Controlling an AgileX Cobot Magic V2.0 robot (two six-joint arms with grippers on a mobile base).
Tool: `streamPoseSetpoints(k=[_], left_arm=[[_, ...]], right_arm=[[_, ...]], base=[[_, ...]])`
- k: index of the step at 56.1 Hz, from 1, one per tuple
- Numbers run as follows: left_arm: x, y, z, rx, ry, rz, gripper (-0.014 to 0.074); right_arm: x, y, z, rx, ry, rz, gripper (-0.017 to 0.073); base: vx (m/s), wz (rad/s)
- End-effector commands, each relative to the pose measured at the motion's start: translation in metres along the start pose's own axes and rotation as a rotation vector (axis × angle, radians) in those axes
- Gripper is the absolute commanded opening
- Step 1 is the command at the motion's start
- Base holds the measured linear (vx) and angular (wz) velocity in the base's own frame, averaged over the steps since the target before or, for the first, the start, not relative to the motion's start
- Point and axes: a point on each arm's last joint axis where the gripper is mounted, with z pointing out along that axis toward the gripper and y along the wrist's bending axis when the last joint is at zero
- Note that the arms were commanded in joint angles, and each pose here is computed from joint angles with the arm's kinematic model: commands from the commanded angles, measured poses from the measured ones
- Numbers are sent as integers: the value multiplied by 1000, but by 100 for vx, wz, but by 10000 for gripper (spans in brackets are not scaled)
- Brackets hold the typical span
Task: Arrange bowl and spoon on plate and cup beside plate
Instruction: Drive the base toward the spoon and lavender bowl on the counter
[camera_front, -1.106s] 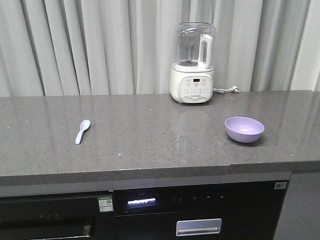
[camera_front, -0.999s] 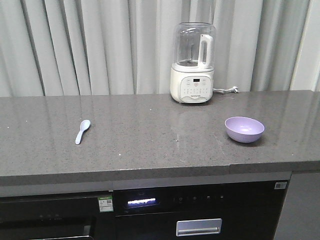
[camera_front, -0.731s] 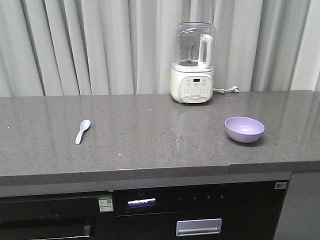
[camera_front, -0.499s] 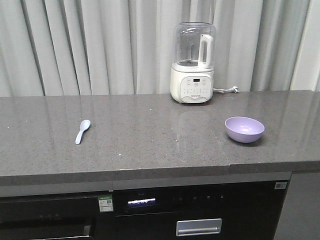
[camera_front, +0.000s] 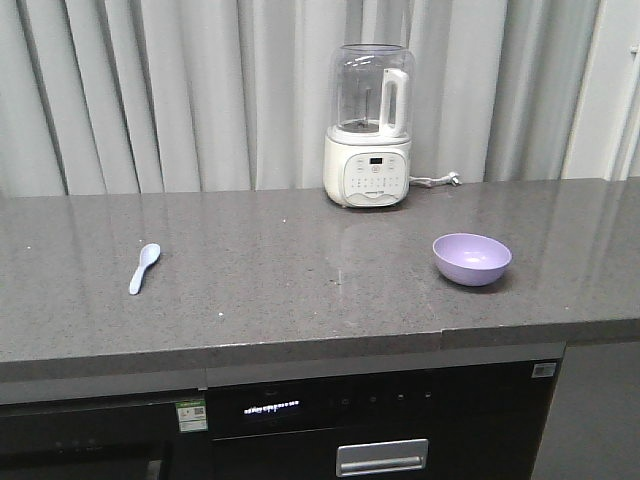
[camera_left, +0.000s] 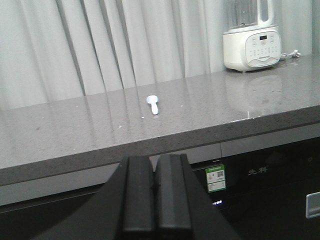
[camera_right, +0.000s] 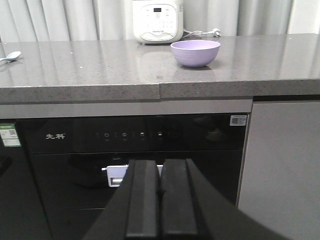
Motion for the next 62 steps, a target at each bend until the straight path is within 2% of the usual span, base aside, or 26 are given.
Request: streamPoseSetpoints(k=[1,62], left_arm=[[-18,2,-3,-7,-129,-14,3],[-18,2,-3,-8,-128,-14,3]], right_arm=[[-7,0,0,7,-85,-8,-8],[-7,0,0,7,-85,-8,-8]], base=[[6,-15],[18,-17]])
